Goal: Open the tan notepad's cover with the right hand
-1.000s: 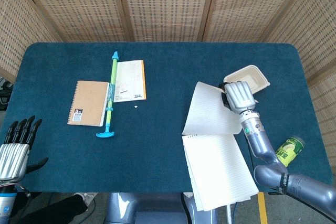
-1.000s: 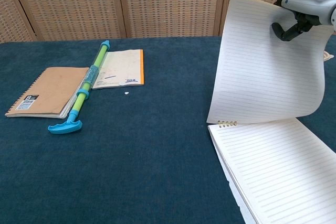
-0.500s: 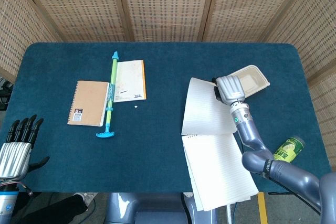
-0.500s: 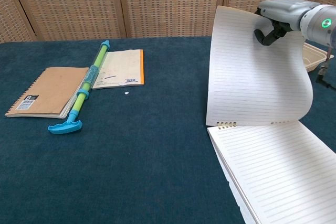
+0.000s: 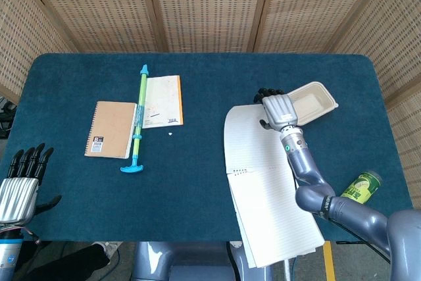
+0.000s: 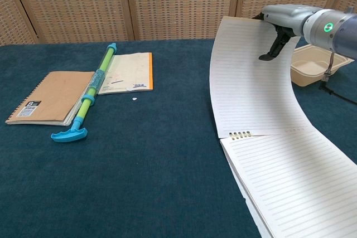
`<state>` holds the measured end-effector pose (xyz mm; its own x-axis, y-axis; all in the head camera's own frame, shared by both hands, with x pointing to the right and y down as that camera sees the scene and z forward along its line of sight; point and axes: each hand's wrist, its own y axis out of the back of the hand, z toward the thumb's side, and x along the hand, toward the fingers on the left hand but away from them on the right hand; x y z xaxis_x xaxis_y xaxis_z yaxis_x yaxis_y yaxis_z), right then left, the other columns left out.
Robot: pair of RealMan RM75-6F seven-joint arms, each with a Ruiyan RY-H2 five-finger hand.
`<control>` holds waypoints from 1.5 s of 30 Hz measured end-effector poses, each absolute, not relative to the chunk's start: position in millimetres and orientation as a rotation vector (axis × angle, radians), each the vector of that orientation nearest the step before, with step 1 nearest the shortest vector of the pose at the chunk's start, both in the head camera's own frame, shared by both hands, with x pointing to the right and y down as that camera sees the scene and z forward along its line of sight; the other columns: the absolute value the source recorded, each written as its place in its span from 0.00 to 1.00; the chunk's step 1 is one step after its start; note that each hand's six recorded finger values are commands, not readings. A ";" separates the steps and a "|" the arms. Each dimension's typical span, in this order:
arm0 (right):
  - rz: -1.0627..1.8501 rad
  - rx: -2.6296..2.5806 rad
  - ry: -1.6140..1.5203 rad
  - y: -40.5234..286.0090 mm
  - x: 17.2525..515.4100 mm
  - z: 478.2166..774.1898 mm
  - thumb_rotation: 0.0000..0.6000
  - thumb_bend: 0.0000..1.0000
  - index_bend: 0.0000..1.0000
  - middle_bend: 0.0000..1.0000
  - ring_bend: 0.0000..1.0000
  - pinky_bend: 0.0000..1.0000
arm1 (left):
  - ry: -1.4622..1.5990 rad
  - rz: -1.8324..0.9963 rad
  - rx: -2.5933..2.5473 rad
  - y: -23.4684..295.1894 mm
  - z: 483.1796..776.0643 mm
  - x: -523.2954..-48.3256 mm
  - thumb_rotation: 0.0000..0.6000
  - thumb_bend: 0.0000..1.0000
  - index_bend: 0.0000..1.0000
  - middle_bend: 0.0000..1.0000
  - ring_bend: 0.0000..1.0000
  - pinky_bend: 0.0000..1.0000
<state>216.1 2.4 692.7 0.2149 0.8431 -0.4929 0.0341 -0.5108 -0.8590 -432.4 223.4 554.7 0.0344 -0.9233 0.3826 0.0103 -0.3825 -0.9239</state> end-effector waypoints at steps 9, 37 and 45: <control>1.368 -1.744 -0.856 11.5 226.8 671.9 1.00 0.19 0.00 0.00 0.00 0.00 | 0.984 -1.457 -1.503 223.3 550.5 -434.7 1.00 0.05 0.00 0.00 0.00 0.00; 1.326 -1.620 -0.934 42.1 254.1 569.0 1.00 0.00 0.00 0.00 0.00 0.00 | 1.019 -1.371 -1.524 228.7 529.2 -426.4 1.00 0.05 0.00 0.00 0.00 0.00; 1.415 -1.602 -0.926 80.8 289.0 576.1 1.00 0.02 0.00 0.00 0.00 0.00 | 1.002 -1.376 -1.537 231.9 531.2 -426.7 1.00 0.05 0.00 0.00 0.00 0.00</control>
<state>289.0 80.8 576.1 0.1106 0.9026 -0.4161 0.0205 -0.4207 -0.9070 -426.7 231.9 531.2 0.0850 -0.9364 0.3405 -0.0365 -0.3444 -0.9381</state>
